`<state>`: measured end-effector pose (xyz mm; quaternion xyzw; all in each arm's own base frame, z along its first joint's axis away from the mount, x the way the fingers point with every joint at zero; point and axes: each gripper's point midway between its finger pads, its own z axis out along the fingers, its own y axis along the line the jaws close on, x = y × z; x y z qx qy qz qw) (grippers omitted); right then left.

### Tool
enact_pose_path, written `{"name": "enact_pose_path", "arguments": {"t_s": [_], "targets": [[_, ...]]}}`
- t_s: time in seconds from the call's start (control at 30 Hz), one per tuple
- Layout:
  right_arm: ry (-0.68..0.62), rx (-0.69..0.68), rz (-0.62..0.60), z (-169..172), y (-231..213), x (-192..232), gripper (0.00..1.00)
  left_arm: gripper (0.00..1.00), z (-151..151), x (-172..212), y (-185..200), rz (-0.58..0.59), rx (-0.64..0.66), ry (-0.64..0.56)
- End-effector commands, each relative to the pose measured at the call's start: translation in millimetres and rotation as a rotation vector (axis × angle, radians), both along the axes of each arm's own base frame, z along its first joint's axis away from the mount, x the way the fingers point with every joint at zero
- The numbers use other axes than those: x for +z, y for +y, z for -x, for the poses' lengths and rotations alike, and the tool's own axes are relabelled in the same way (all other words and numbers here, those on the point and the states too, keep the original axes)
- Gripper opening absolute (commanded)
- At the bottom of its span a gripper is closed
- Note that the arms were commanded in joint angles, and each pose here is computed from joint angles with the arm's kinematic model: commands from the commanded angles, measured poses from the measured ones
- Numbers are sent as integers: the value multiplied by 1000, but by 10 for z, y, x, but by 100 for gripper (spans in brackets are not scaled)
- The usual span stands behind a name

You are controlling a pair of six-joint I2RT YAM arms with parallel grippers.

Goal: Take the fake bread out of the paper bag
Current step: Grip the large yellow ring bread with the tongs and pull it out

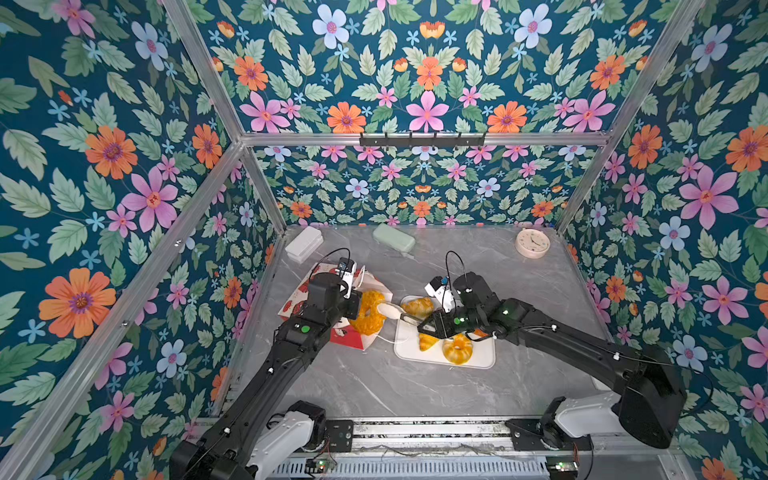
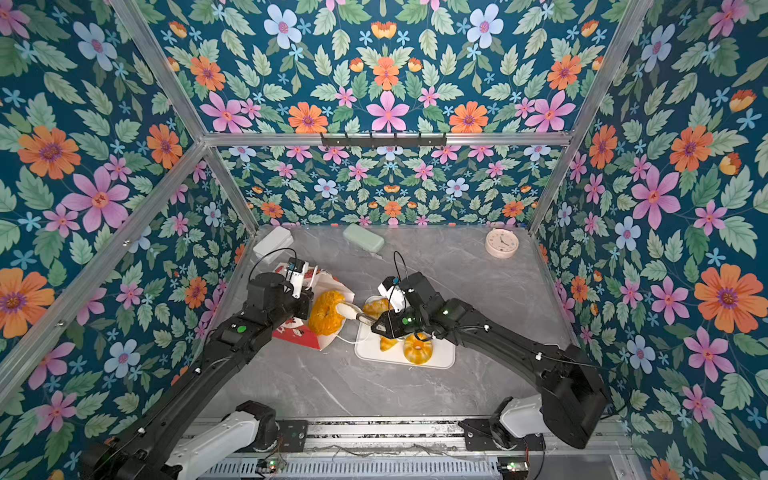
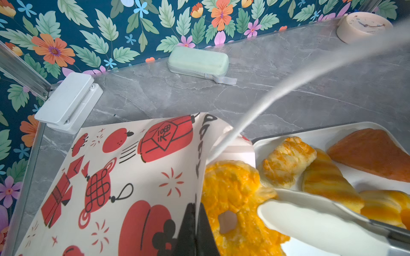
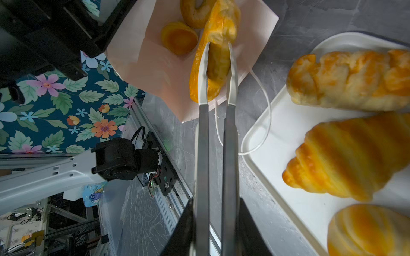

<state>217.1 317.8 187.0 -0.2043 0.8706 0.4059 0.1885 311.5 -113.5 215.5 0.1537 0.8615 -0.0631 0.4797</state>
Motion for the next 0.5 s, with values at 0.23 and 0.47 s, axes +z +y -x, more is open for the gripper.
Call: {"name": "enact_pose_path", "arguments": {"t_s": [0.23, 0.47], "targets": [[-159, -86, -27, 63, -378, 323, 18, 0, -33, 37, 15, 6, 12, -12], [-204, -175, 10, 252, -802, 501, 20, 0, -36, 45, 25, 5, 15, -15]]}}
